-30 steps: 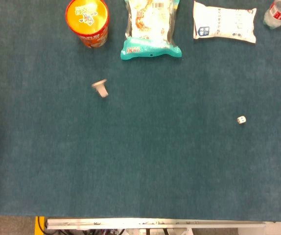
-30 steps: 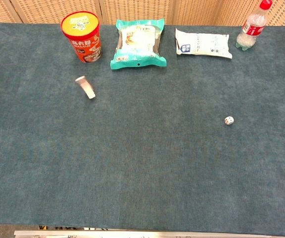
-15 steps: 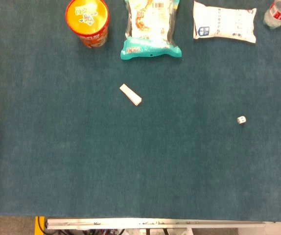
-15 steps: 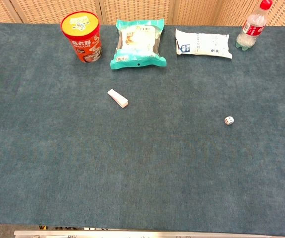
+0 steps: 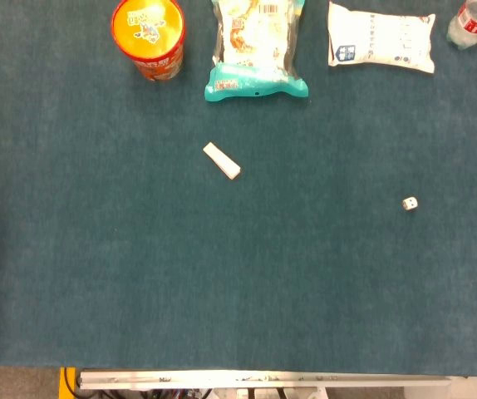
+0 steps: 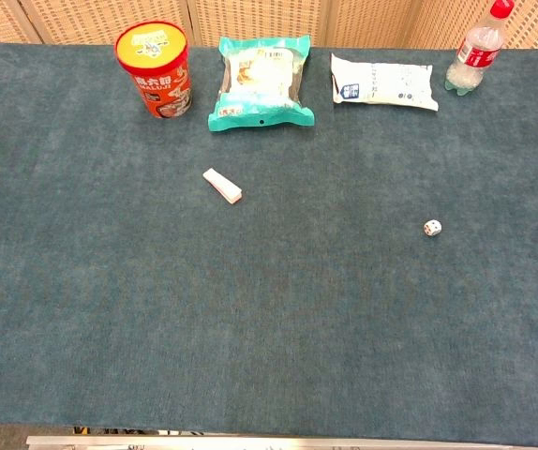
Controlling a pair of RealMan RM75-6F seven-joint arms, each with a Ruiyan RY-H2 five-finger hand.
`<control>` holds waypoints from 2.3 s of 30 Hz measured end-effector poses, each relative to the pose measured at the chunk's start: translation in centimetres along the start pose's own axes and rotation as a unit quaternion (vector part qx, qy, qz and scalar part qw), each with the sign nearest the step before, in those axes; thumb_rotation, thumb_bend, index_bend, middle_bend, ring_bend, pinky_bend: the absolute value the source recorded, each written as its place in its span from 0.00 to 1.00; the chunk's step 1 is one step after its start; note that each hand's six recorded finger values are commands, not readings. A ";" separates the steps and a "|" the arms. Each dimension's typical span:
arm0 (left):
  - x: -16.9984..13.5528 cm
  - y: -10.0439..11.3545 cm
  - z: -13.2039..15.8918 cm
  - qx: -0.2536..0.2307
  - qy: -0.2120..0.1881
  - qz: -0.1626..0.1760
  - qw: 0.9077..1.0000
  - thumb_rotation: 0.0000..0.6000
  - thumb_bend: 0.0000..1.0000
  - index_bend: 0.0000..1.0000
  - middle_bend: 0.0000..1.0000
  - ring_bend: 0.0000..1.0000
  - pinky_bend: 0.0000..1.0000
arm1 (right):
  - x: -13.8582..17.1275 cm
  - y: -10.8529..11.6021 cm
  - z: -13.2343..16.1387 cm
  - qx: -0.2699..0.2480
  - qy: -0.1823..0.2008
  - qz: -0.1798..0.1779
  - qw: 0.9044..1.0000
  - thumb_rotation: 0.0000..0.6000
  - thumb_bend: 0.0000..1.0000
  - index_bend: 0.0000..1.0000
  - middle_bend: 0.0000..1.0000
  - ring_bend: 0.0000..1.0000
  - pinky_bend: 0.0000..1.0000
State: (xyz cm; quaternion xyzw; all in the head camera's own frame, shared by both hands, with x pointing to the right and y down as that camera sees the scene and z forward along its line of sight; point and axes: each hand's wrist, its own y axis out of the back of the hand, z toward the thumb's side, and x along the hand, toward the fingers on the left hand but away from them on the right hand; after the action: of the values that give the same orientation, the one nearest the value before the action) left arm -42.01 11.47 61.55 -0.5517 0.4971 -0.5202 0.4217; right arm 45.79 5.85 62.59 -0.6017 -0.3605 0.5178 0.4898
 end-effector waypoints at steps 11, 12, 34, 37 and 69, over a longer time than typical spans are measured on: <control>-0.1 0.3 -0.1 0.003 0.004 0.007 1.000 1.00 0.30 0.31 0.25 0.12 0.32 | -1.9 -0.9 2.0 0.102 0.036 0.067 0.992 1.00 0.55 0.39 0.74 0.67 0.70; -0.1 0.3 -0.1 0.005 0.004 0.008 1.000 1.00 0.30 0.31 0.25 0.12 0.32 | -2.1 -1.0 2.2 0.108 0.039 0.074 0.991 1.00 0.57 0.39 0.75 0.68 0.71; -0.3 0.3 -0.5 0.020 0.026 0.009 0.999 1.00 0.30 0.31 0.25 0.12 0.32 | -5.2 -5.4 5.2 0.153 0.086 0.165 0.970 1.00 1.00 0.43 1.00 0.91 0.89; -0.4 0.5 -0.7 0.020 0.030 0.009 0.999 1.00 0.30 0.31 0.25 0.12 0.32 | -5.6 -6.2 6.1 0.154 0.097 0.175 0.967 1.00 1.00 0.43 1.00 0.91 0.89; -1.1 0.6 -1.1 0.033 0.038 -0.005 0.999 1.00 0.30 0.31 0.25 0.12 0.32 | -6.2 -10.2 8.6 0.146 0.134 0.219 0.956 1.00 1.00 0.43 1.00 0.91 0.89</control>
State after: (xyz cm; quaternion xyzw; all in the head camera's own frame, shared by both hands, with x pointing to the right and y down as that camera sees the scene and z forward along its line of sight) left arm -43.10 12.49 60.90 -0.5202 0.4928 -0.5585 0.4179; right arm 36.92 4.49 74.22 -0.6516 -0.0719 0.5739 0.4907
